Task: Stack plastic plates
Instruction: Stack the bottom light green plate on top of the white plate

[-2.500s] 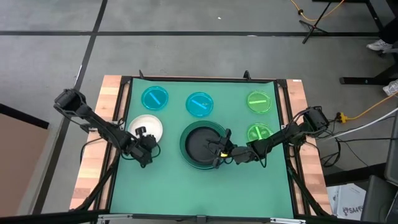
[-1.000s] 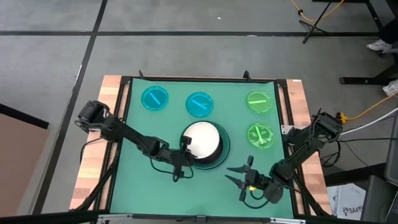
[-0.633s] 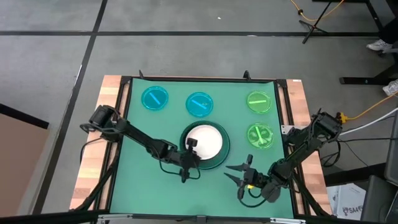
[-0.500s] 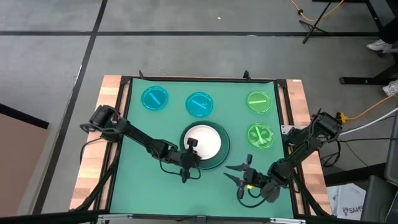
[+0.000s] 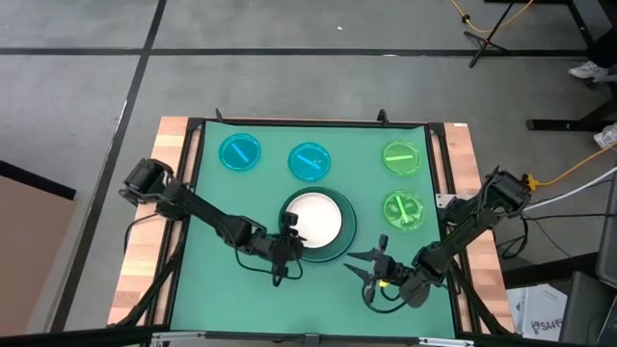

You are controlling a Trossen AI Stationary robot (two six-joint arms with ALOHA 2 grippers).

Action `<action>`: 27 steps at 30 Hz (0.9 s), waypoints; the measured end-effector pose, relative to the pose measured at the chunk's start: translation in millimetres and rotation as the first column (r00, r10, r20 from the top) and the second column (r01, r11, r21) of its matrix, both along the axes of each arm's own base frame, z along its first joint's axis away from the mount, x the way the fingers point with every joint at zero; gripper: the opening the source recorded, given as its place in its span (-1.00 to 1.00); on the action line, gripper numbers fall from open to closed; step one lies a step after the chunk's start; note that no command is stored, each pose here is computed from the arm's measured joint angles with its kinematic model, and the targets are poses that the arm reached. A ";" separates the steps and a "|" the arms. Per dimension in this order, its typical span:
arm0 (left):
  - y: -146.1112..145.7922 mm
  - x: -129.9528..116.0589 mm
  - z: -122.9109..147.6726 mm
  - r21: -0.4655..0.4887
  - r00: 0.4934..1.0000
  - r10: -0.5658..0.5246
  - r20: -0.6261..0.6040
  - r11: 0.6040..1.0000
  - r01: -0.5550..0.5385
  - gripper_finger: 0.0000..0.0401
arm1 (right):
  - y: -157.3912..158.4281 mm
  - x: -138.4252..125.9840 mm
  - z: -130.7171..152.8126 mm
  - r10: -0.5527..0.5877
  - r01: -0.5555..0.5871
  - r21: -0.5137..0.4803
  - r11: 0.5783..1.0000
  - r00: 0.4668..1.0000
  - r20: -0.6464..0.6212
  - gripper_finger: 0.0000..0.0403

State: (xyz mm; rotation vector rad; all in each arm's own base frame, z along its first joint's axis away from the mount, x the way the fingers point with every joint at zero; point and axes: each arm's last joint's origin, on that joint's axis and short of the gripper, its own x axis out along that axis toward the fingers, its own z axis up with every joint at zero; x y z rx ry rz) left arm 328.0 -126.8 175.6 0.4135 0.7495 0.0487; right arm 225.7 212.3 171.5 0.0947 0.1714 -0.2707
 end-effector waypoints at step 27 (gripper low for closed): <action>21.6 -102.8 -27.2 -0.287 0.968 0.063 0.242 0.958 0.010 -0.52 | -55.6 33.4 -16.0 -0.146 0.125 -0.126 0.984 0.973 -0.179 -0.37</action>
